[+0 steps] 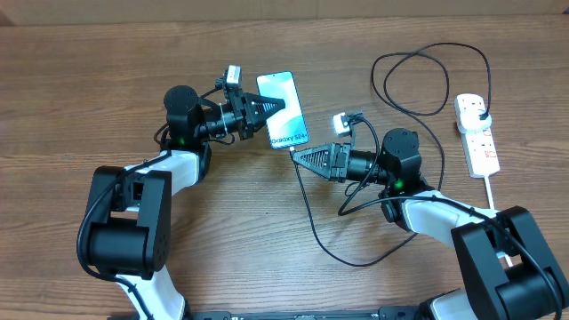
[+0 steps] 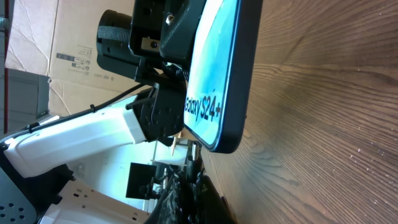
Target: Plug charger to phone and switch on socket
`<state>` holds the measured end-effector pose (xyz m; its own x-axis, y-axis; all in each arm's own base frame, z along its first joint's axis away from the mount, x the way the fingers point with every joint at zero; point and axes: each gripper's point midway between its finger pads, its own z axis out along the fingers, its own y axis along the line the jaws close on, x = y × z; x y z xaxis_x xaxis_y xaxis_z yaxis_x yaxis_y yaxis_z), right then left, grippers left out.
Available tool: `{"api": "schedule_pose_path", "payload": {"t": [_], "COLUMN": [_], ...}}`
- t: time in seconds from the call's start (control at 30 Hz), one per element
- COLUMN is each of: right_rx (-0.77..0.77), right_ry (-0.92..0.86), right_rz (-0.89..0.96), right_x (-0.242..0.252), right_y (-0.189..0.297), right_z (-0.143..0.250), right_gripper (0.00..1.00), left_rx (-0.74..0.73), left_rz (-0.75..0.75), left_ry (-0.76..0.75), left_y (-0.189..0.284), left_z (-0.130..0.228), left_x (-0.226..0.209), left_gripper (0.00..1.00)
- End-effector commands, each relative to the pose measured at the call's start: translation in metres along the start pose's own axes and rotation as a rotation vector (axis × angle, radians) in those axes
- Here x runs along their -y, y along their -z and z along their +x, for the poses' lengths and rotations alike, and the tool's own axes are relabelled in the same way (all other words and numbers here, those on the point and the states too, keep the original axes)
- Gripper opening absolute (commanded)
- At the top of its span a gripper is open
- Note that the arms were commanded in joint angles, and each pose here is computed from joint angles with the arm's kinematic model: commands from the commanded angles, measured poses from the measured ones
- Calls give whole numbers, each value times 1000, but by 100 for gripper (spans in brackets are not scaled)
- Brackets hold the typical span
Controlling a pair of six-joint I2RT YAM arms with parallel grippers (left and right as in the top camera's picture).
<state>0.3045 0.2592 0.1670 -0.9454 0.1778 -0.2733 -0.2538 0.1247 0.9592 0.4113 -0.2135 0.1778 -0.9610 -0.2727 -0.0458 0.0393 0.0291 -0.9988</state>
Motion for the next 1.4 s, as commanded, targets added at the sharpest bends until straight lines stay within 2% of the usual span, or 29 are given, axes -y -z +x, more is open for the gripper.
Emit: {"api": "schedule_pose_path", "payload": {"t": [0.0, 1.37], "right_rx": [24, 58], "right_ry": [-5, -16], "right_rz": [4, 26], "right_x": [1, 6], "right_y": [2, 2], "right_z": [-5, -10], "right_gripper": [4, 4], "left_rx": [-7, -29], "left_rz": [5, 7], "left_ry": [-40, -52], "left_y": [-3, -5], "left_z": [3, 8], "left_x": [2, 3], "left_gripper": [4, 4]}}
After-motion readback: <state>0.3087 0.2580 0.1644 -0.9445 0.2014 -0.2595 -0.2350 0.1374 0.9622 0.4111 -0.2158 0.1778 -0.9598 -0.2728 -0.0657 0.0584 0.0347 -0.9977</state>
